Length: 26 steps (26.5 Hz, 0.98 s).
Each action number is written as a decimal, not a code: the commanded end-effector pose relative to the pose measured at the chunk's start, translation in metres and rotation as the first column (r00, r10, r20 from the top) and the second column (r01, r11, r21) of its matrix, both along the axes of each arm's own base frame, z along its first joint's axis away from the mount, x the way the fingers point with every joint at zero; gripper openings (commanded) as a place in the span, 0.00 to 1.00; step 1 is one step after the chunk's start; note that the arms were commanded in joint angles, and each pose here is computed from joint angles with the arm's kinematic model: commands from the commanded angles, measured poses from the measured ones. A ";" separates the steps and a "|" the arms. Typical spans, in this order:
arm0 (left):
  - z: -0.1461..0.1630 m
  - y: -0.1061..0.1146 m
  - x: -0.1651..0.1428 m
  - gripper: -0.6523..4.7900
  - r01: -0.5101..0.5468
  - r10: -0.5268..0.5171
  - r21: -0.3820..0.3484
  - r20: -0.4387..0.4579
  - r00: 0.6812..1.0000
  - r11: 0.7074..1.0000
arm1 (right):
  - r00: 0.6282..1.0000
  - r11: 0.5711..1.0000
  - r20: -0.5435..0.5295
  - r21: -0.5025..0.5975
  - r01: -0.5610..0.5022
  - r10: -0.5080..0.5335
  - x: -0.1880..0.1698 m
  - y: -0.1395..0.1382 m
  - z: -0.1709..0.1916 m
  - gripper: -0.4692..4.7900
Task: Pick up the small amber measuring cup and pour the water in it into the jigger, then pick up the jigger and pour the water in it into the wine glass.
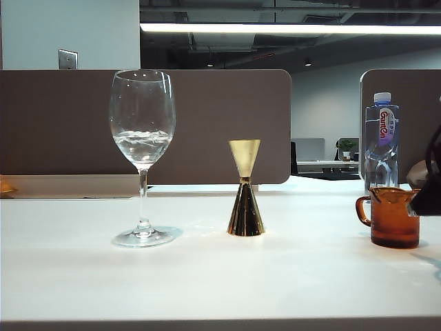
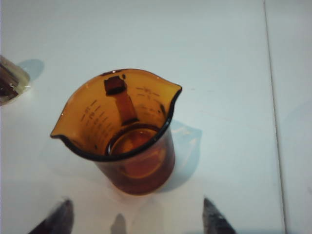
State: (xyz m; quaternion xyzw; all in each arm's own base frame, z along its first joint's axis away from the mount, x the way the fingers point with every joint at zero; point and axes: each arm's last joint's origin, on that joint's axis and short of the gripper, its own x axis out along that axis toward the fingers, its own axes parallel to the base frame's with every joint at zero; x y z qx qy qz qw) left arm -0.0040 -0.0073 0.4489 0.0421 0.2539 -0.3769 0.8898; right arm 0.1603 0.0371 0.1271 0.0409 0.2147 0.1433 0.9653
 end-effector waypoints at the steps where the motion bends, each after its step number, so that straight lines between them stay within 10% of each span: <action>1: 0.000 0.000 -0.001 0.12 0.002 -0.002 0.004 0.000 1.000 1.000 | 0.998 1.000 0.064 0.008 -0.008 0.007 0.006 0.001 0.004 0.82; 26: 0.000 0.000 -0.001 0.12 0.002 -0.002 0.004 0.000 1.000 1.000 | 0.987 0.984 0.068 -0.114 -0.137 0.145 0.050 0.026 -0.016 0.82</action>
